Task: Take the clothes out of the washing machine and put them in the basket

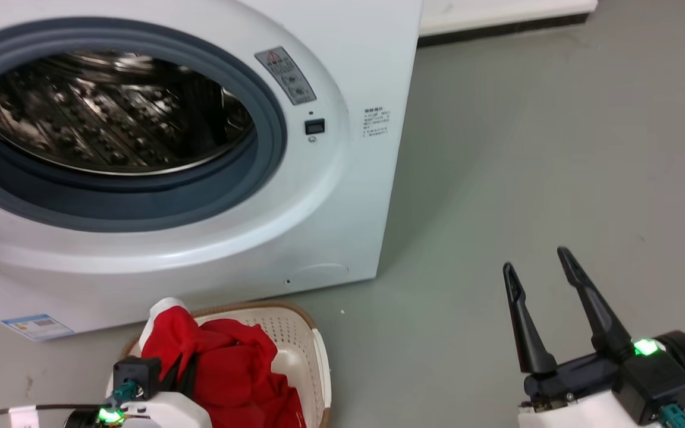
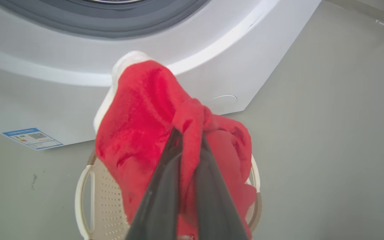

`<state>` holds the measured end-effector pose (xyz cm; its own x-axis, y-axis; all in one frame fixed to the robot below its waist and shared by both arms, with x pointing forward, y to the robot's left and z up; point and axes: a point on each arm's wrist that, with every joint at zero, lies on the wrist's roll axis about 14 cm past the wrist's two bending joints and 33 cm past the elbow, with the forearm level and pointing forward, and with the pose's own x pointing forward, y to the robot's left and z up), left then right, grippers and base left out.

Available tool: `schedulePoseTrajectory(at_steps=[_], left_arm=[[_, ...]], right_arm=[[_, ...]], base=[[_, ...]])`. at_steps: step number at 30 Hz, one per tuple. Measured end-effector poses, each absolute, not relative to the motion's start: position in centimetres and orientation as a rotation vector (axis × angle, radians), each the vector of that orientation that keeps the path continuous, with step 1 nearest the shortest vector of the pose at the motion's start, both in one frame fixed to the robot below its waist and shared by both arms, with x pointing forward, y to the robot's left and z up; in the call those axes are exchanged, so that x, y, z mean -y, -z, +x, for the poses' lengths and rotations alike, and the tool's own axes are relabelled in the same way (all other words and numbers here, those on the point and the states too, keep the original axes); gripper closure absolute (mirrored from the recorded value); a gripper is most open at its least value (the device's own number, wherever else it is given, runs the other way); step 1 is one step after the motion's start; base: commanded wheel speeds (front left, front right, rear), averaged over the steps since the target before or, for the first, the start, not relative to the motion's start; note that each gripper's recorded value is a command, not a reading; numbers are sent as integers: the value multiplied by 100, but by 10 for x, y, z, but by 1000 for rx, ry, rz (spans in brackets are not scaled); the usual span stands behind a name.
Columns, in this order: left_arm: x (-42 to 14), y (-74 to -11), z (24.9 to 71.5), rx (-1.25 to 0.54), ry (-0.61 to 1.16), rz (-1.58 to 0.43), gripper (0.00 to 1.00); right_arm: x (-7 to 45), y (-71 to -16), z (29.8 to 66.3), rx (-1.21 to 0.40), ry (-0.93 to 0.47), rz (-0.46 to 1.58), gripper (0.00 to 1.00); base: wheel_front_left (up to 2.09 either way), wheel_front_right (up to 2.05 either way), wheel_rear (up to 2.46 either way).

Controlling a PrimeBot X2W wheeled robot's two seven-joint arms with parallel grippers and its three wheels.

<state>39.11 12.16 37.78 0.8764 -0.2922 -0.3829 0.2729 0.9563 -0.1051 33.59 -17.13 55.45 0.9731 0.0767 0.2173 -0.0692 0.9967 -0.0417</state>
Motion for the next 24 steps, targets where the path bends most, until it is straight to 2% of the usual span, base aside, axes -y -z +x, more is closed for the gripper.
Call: schedulePoseTrajectory(at_steps=[11,24], left_arm=[[-114,-298,414,-619,297,-56,100],[-121,-205,416,-882,289,-2,100]], right_arm=[[180,-536,378,169,-62,-44,0],[188,-502,422,97,-54,-43,0]], base=[[0,0,0],[0,0,0]])
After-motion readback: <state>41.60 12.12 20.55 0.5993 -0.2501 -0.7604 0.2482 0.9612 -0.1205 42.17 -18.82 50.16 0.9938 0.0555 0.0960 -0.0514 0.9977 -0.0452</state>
